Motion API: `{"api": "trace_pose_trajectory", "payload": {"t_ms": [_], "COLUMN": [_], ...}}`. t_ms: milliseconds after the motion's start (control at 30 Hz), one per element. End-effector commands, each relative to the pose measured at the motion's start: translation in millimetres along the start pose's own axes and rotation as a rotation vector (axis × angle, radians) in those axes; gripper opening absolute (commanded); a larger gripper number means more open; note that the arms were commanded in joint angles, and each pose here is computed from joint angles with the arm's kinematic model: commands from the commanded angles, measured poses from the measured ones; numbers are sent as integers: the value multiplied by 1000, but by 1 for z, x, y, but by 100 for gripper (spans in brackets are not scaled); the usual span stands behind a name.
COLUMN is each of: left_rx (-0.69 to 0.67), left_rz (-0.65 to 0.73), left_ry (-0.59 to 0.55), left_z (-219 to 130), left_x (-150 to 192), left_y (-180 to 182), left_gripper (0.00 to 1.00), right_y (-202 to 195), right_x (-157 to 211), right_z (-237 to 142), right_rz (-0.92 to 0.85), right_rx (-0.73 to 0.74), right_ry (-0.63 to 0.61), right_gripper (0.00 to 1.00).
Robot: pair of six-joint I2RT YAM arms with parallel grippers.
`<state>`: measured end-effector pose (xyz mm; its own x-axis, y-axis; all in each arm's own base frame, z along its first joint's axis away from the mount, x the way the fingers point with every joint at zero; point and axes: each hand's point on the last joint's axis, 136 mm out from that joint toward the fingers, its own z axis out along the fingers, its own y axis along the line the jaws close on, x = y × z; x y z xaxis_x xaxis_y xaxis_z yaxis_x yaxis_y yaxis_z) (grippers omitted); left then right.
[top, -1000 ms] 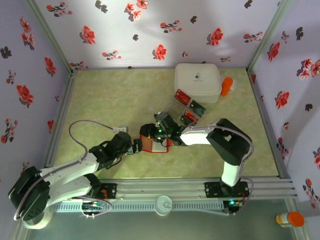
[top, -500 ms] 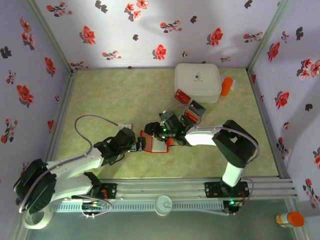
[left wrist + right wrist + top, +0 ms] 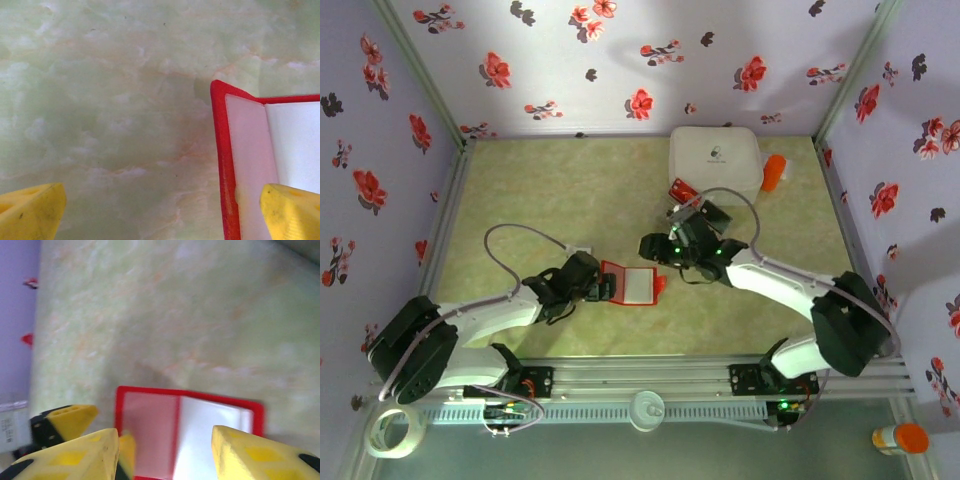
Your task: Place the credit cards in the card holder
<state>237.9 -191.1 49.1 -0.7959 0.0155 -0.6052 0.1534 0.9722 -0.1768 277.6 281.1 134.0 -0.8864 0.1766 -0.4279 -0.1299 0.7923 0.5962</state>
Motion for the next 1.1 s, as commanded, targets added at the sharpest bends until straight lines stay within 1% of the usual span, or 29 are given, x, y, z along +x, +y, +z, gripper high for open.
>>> {"api": "trace_pose_trajectory", "payload": {"t_ms": [0, 167, 267, 400, 567, 700, 867, 1067], "left_rx": [-65, -83, -91, -94, -90, -92, -89, -87], "left_rz": [-2, 2, 5, 6, 7, 7, 3, 1], "left_ry": [2, 10, 15, 17, 15, 15, 12, 13], "left_z": [3, 5, 7, 8, 8, 8, 8, 8], "left_x": [8, 14, 17, 18, 18, 18, 18, 19], "left_y": [17, 23, 25, 26, 25, 26, 26, 26], "left_gripper": [100, 100, 100, 100, 100, 100, 100, 100], "right_y": [-48, -79, -89, -95, -104, -111, -117, -119], "right_x": [-6, -18, -23, -27, -36, -41, -42, -46], "right_z": [-27, -42, -42, -38, -35, -31, -20, -10], "right_rz": [-189, -327, -388, -447, -504, -538, -552, -560], "right_rx": [268, 456, 538, 595, 675, 737, 760, 777], "right_ry": [34, 89, 125, 173, 196, 212, 239, 250], "right_gripper": [52, 51, 49, 46, 42, 36, 31, 30]}}
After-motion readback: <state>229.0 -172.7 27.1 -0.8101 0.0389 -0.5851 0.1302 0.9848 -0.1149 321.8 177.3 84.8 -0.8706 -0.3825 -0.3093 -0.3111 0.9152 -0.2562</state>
